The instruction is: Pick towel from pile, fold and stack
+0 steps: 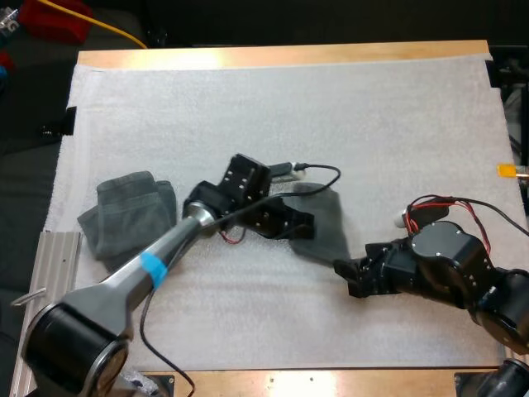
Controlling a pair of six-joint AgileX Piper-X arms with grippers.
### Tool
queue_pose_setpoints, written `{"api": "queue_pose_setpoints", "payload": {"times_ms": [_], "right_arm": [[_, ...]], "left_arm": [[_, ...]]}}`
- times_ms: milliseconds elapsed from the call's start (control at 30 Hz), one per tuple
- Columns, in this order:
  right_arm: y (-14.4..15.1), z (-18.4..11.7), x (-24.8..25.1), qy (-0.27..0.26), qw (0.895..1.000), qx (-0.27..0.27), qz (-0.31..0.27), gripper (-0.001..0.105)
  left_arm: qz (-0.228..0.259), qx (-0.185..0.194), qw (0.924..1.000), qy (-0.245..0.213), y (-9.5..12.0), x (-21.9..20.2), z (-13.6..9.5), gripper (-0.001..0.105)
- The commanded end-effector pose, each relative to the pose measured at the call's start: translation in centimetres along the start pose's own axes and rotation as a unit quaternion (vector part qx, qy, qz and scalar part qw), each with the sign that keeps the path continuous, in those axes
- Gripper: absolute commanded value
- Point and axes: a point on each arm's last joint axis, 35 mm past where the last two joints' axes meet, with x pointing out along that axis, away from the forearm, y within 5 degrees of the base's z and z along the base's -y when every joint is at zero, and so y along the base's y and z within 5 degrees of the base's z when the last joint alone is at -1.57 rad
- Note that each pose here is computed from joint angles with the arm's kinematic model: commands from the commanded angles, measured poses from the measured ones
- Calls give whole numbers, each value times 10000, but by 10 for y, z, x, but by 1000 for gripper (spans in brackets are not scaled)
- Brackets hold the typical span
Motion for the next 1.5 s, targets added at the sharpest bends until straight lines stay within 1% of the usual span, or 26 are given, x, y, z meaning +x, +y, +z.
{"api": "queue_pose_setpoints", "payload": {"times_ms": [0,100,200,367,533,667,767,933,1100,1200,1367,1467], "right_arm": [[1,3,-2,-159,9998,12,99,64],[2,7,-2,-363,9992,80,138,64],[2,10,0,-449,9988,155,124,64],[2,13,5,-485,9986,196,118,64],[2,16,10,-548,9981,238,135,64],[2,18,11,-630,9976,233,155,64],[2,18,11,-628,9976,234,155,64],[2,17,11,-613,9977,236,151,64],[2,17,11,-611,9977,236,160,64],[2,17,11,-611,9977,235,161,64],[2,17,11,-611,9977,235,161,64],[2,17,11,-611,9977,235,161,64]], "left_arm": [[8,141,9998,-112,-3,-11,1,0],[138,235,9990,-347,-2,-31,1,0],[203,329,9982,-464,-1,-47,1,0],[324,347,9976,-496,3,-66,5,0],[525,553,9959,-490,-2,-76,8,0],[713,789,9929,-535,-10,-84,11,0],[855,865,9907,-609,-11,-93,14,0],[984,625,9908,-689,2,-114,18,0],[1107,411,9896,-827,22,-144,15,0],[1176,342,9871,-1032,33,-166,11,0],[1300,91,9817,-1386,56,-205,0,0],[1362,-81,9800,-1449,69,-219,-5,0]]}}
